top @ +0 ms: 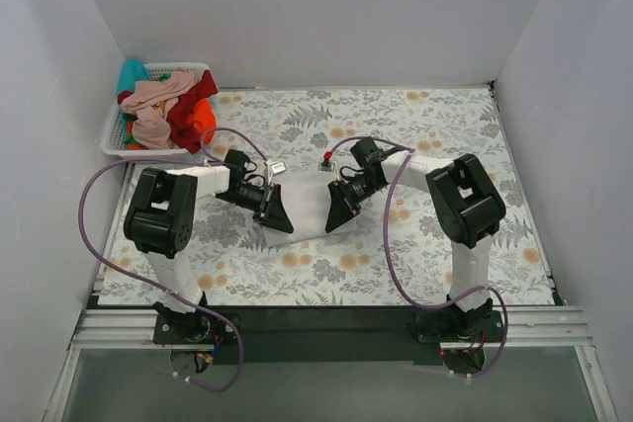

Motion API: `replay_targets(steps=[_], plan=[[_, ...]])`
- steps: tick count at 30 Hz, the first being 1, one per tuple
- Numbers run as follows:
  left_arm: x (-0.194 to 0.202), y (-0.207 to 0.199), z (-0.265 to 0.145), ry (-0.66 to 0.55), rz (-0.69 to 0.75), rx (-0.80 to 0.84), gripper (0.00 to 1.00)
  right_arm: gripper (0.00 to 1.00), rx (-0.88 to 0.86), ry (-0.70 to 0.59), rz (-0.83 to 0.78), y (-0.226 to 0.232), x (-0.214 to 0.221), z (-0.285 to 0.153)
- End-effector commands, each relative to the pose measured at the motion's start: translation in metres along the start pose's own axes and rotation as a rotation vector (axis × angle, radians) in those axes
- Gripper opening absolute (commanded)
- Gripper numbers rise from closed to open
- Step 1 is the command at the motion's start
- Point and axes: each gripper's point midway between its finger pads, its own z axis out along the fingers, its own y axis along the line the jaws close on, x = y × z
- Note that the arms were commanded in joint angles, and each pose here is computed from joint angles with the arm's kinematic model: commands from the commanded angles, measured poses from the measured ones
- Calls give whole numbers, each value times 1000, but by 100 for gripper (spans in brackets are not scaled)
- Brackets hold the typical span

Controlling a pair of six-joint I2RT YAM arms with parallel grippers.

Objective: Fold and stack the t-shirts
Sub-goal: Fold the tshirt, then neatly place the folded tshirt to the corner

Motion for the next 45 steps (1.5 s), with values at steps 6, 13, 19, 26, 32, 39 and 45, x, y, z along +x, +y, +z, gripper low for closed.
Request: replay_targets(steps=[6,13,19,26,32,39,45], plan=[[2,79,-16,-6,-136,-149,22,18,56,-11,133,-68,24,-18],[-20,28,-33,-80,-24,-28,29,28,112,-64,71,-43,-3,-45],[-67,-38,-87,-361,214,-122,52,62,409,-266,-124,1,-81,-91],[-118,-48,-154,-654,252,-521,76,83,775,-184,-218,-8,-100,-49],[-124,-39,-178,-764,96,-656,90,98,910,-62,-246,-24,-95,16],[-116,-39,-181,-778,126,-687,92,98,1112,65,-165,-94,-65,24],[-114,-34,-181,-771,142,-706,92,98,1163,97,-37,-138,-35,-46]])
